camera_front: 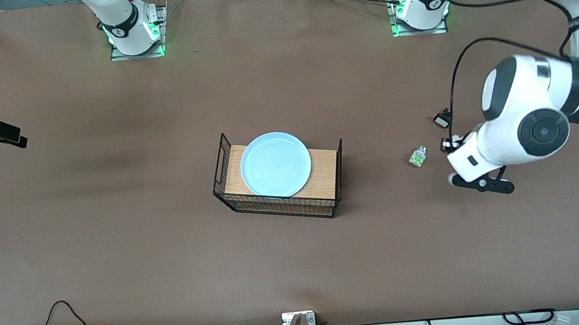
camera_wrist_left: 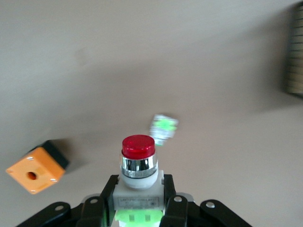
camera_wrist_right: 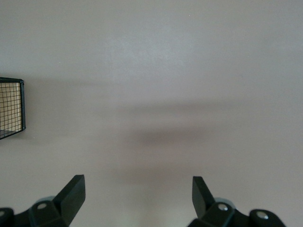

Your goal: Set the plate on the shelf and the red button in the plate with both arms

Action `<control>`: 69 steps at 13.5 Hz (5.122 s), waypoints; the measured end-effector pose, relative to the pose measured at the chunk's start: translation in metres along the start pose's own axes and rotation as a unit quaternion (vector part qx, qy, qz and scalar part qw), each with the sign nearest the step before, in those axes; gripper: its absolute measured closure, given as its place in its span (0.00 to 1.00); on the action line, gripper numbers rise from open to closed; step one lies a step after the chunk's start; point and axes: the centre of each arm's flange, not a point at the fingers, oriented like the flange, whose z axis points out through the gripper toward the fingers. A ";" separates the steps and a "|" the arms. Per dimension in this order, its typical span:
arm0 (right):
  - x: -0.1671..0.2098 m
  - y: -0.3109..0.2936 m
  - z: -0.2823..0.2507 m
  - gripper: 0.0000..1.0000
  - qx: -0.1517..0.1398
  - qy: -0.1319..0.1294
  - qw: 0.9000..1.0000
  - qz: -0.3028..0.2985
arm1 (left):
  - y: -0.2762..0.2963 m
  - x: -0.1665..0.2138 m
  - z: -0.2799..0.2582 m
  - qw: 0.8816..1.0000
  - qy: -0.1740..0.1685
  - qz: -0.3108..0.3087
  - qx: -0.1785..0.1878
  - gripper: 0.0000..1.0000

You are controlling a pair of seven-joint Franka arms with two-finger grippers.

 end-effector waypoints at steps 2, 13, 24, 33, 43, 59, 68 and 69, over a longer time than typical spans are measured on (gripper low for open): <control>0.000 -0.007 0.000 0.00 0.000 0.000 1.000 -0.006 | 0.055 -0.009 -0.048 0.999 0.027 0.019 -0.038 0.58; 0.000 -0.018 0.000 0.00 -0.003 0.000 1.000 -0.016 | 0.285 0.023 -0.021 0.982 0.161 0.066 -0.079 0.58; 0.000 -0.017 -0.001 0.00 -0.003 0.001 1.000 -0.015 | 0.357 0.035 0.052 0.978 0.180 0.097 -0.038 0.58; -0.001 -0.016 -0.001 0.00 -0.003 0.001 1.000 -0.014 | 0.370 0.041 0.063 0.977 0.196 0.079 -0.022 0.17; -0.001 -0.012 -0.001 0.00 -0.003 0.001 1.000 -0.011 | 0.177 -0.021 -0.109 0.987 0.135 -0.074 0.042 0.00; -0.001 -0.031 -0.001 0.00 -0.003 0.001 1.000 -0.027 | -0.046 -0.148 -0.177 0.990 0.096 -0.096 0.036 0.00; -0.005 -0.028 -0.004 0.00 -0.004 -0.003 1.000 -0.016 | -0.092 -0.186 -0.154 0.990 0.099 -0.102 0.019 0.00; -0.006 -0.027 -0.006 0.00 -0.006 -0.002 1.000 -0.016 | -0.091 -0.184 -0.151 0.990 0.098 -0.101 0.017 0.00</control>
